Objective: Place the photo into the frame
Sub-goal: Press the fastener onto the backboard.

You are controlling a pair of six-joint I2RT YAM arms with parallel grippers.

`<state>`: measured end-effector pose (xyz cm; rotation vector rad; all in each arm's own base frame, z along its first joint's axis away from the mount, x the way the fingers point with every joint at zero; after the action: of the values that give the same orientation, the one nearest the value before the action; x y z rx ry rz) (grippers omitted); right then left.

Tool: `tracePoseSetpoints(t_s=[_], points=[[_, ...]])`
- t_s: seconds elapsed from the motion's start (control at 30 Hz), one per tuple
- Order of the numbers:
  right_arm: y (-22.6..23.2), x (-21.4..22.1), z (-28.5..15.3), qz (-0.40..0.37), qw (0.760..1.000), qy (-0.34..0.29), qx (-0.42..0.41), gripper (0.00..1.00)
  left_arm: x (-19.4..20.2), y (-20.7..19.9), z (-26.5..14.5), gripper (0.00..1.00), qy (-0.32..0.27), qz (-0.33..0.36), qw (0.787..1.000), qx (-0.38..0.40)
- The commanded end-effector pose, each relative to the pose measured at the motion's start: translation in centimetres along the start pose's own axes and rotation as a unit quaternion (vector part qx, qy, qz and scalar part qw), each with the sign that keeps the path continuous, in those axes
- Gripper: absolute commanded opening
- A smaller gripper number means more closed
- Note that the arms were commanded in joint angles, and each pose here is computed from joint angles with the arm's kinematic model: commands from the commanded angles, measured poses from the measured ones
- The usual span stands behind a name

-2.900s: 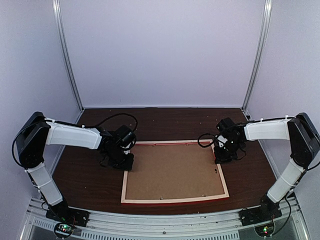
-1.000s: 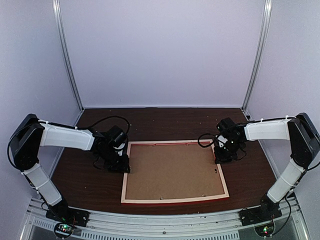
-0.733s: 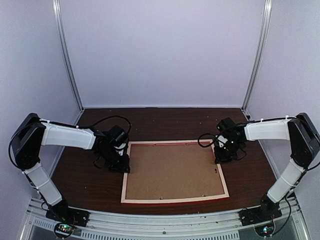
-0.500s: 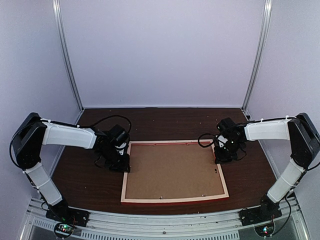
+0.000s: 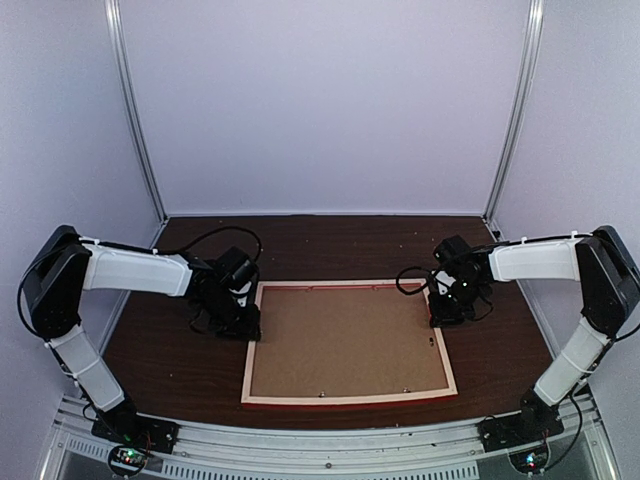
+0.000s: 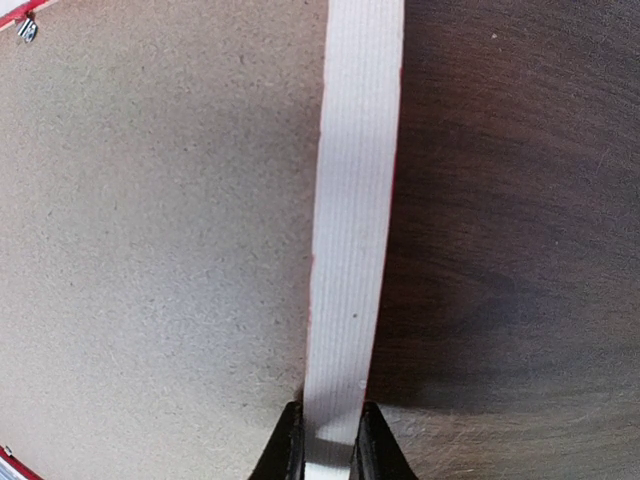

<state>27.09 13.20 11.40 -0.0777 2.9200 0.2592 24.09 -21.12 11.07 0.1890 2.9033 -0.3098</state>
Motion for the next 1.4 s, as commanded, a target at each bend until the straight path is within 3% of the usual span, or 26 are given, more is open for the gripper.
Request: tracePoseSetpoints(t_s=[0.0, 1.0, 1.37], points=[[-0.4, 1.0, 0.2, -0.019, 0.999, 0.026, 0.005, 0.01, -1.6, -0.2, -1.7, 0.5, -0.042, -0.002, 0.999, -0.004], [-0.5, 1.2, 0.4, -0.018, 0.999, 0.028, 0.006, 0.01, 1.0, 0.1, 0.7, 0.48, 0.013, 0.016, 0.999, -0.034], [-0.5, 1.2, 0.4, -0.018, 0.999, 0.028, 0.005, 0.01, 0.7, 0.0, 0.1, 0.46, -0.002, 0.017, 0.999, -0.038]])
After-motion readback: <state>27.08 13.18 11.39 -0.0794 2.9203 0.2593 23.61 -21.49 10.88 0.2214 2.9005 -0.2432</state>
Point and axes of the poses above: each gripper's point midway between its finger pads, its own z axis out along the fingers, its own y axis along the line the jaws close on, x = y × z, the point moved 9 cm from there along -z, back along the fingers, and after that the axes turned 1 degree about z, right-handed, at the moved point
